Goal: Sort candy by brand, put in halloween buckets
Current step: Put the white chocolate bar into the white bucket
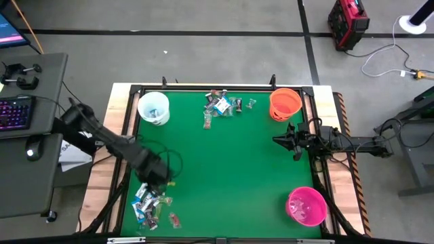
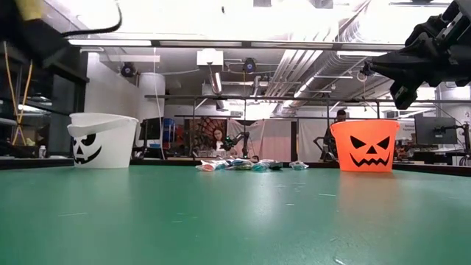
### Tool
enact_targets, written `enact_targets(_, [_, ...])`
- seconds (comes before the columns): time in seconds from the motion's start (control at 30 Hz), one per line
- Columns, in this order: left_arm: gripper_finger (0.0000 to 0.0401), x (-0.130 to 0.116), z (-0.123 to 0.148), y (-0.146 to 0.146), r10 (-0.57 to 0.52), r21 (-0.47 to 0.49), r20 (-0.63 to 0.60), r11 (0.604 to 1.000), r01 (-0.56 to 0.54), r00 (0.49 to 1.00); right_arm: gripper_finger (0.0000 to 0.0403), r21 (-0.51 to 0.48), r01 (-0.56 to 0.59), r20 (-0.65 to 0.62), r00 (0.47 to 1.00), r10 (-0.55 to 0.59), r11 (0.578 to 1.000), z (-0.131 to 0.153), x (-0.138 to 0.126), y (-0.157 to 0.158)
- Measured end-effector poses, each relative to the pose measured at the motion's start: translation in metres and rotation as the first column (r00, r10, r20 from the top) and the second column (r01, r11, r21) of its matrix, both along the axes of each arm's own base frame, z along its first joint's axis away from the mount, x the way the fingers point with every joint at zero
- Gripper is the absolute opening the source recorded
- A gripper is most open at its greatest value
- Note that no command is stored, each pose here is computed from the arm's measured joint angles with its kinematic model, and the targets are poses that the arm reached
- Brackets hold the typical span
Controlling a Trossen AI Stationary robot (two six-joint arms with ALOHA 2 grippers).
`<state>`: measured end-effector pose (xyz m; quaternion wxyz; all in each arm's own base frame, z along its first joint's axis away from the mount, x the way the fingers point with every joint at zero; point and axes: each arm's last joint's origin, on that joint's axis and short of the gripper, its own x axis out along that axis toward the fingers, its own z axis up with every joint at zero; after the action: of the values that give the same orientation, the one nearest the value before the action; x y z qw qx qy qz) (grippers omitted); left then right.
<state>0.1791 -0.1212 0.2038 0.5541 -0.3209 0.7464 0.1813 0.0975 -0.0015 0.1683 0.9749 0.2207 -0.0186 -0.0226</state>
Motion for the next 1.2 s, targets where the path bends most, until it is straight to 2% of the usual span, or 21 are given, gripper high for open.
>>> enact_targets(0.1, [0.017, -0.015, -0.017, -0.002, 0.045, 0.077, -0.108, 0.996, -0.037, 0.993, 0.0035, 0.0, 0.0, 0.0, 1.0, 0.0, 1.0, 0.0, 0.0, 0.0])
enact_targets(0.2, [0.017, -0.022, -0.027, 0.0, 0.105, 0.118, -0.145, 0.989, -0.089, 0.984, 0.0035, 0.0, 0.0, 0.0, 1.0, 0.0, 1.0, 0.0, 0.0, 0.0])
enact_targets(0.37, [0.017, -0.023, -0.04, -0.001, 0.124, 0.09, -0.108, 0.989, -0.114, 0.986, 0.0035, 0.0, 0.0, 0.0, 1.0, 0.0, 1.0, 0.0, 0.0, 0.0])
enact_targets(0.5, [0.017, -0.029, -0.054, 0.003, 0.2, 0.123, -0.131, 0.975, -0.184, 0.971, 0.0035, 0.0, 0.001, 0.0, 1.0, -0.001, 1.0, 0.0, 0.0, 0.0])
enact_targets(0.67, [0.017, -0.03, -0.064, 0.004, 0.229, 0.112, -0.106, 0.97, -0.218, 0.968, 0.0035, 0.0, 0.0, 0.0, 1.0, 0.0, 1.0, 0.0, 0.0, 0.0])
enact_targets(0.87, [0.0166, -0.031, -0.067, 0.006, 0.215, 0.116, -0.082, 0.972, -0.205, 0.973, 0.0035, 0.0, 0.001, 0.0, 1.0, -0.001, 1.0, 0.0, 0.0, 0.0])
enact_targets(0.97, [0.0131, -0.031, -0.068, 0.006, 0.213, 0.12, -0.076, 0.972, -0.203, 0.974, 0.0035, 0.0, 0.0, 0.0, 1.0, 0.0, 1.0, 0.0, 0.0, 0.0])
enact_targets(1.1, [0.0026, -0.029, -0.066, 0.005, 0.213, 0.097, -0.053, 0.973, -0.208, 0.976, 0.0035, 0.0, 0.001, 0.0, 1.0, -0.001, 1.0, 0.0, 0.0, 0.0])
enact_targets(1.2, [0.0021, -0.024, -0.051, 0.006, 0.215, 0.079, 0.0, 0.974, -0.214, 0.977, 0.0035, 0.0, 0.0, 0.0, 1.0, 0.0, 1.0, 0.0, 0.0, 0.0])
